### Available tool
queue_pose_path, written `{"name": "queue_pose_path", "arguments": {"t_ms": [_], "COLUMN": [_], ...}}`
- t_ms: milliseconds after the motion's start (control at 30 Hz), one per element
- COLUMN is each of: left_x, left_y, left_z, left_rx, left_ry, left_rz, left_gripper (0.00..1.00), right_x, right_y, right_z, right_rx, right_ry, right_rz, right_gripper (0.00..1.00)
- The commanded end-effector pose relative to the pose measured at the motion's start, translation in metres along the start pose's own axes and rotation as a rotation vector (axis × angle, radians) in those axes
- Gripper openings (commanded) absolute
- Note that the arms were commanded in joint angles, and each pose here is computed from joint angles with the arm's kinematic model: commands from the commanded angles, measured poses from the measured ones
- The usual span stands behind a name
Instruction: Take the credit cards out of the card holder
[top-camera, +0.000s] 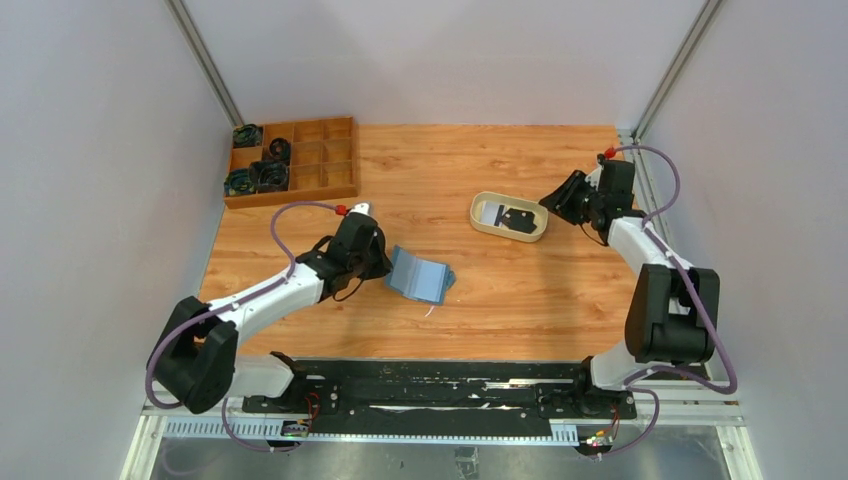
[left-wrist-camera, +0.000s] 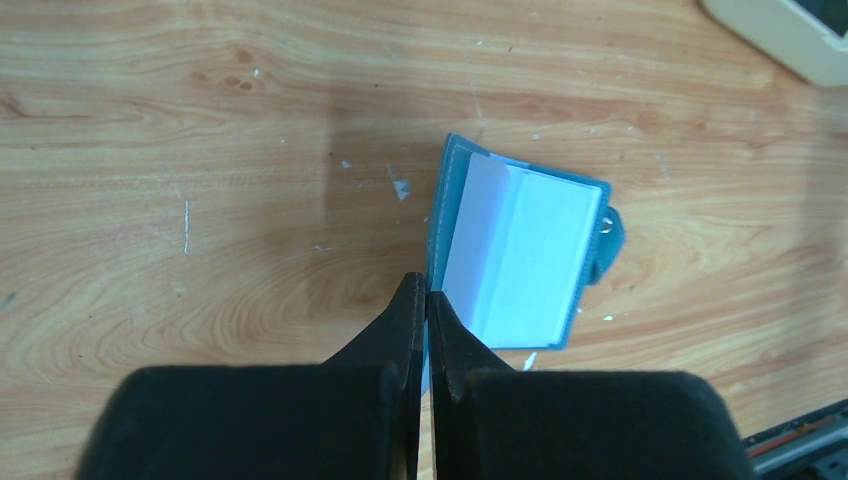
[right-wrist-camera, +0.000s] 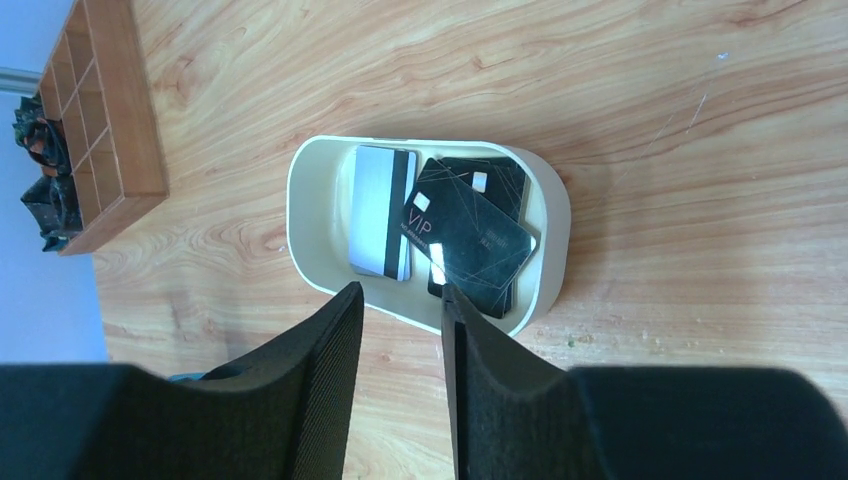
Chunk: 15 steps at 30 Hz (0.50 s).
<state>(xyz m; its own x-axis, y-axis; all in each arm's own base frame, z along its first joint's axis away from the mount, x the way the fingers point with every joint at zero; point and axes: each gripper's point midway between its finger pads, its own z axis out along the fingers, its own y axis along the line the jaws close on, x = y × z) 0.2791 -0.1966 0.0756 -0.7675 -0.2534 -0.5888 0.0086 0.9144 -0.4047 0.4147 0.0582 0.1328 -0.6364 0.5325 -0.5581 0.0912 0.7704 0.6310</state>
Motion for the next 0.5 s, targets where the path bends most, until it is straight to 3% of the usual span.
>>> {"name": "queue_pose_path", "arguments": {"t_ms": [0, 167, 300, 467], "left_x": [-0.02, -0.032, -0.032, -0.023], "left_y": [-0.016, -0.024, -0.023, -0.016], "left_z": [-0.017, -0.029, -0.027, -0.023], "left_rx": [0.036, 0.055, 0.043, 0.023], "left_ry": [-0.046, -0.071, -0.066, -0.045], "left_rz": [-0.022, -0.026, -0.021, -0.025], "left_gripper": [0.0, 0.0, 0.0, 0.0], "right_x": [-0.007, -0.005, 0.01, 0.019], "right_y": [0.013, 0.02, 0.033, 0.046], "right_z": [-0.013, -0.014, 0.006, 0.028], "right_rx": [0.03, 0.058, 0.101, 0.203], "right_ry": [-0.012, -0.007, 0.117, 0.183], "right_rz": [-0.105, -0.203, -0.311, -0.492], "right_gripper": [0.4, 0.49, 0.5, 0.53]}}
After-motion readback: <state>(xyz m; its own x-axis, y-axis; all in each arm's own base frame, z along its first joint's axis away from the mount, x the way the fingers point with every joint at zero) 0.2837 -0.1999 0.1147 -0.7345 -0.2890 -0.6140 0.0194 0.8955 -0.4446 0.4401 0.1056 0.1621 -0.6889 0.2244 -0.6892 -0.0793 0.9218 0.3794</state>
